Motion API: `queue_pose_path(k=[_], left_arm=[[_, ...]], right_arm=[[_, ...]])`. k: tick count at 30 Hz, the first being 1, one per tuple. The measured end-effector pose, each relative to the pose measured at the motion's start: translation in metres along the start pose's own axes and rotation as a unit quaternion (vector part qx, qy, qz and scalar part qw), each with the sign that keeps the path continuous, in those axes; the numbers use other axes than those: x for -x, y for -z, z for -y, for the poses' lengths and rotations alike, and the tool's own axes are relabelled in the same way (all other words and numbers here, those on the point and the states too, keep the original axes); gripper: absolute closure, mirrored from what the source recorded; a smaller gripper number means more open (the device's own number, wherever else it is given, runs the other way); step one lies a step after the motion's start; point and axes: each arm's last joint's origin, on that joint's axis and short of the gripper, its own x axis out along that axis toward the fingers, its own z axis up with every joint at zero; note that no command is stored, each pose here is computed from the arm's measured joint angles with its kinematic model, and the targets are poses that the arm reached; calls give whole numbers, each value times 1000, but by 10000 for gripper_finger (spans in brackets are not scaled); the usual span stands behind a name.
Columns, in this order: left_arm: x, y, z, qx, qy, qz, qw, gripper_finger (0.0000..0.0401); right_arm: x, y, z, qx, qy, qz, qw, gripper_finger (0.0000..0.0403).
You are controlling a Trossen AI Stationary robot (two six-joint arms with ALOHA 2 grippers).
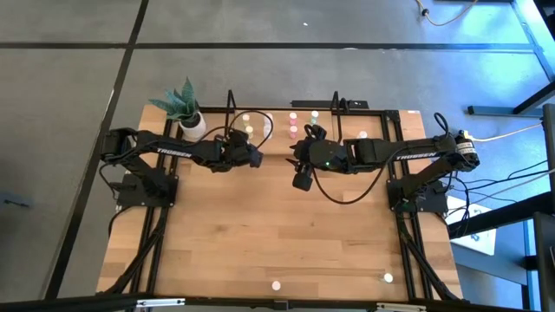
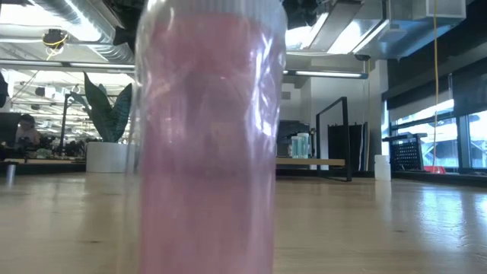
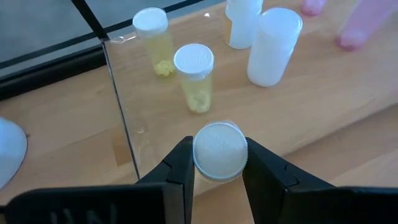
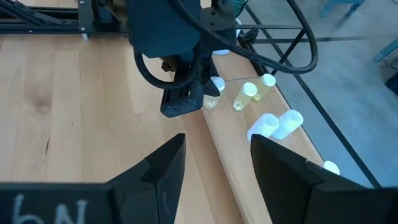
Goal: Pick and place medicine bottles onto shelf by color
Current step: Put the yellow pill bottle on the shelf aligned with the other yellow pill bottles, then adjust the yellow pill bottle on the shelf
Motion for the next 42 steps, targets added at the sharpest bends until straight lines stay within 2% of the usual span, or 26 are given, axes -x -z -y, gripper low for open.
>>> queue_pose_path(k=[14,29,42], left_arm=[[-2,0,0,-17,1,-7,1000,306],[-5,-2,-2,-13,-4,-7,1000,260],[-6,-3,-3,-11,-6,-7,1000,198]], right_arm=[[0,0,0,0,0,0,1000,219],[0,0,0,0,0,0,1000,219],[0,0,0,0,0,0,1000,219]])
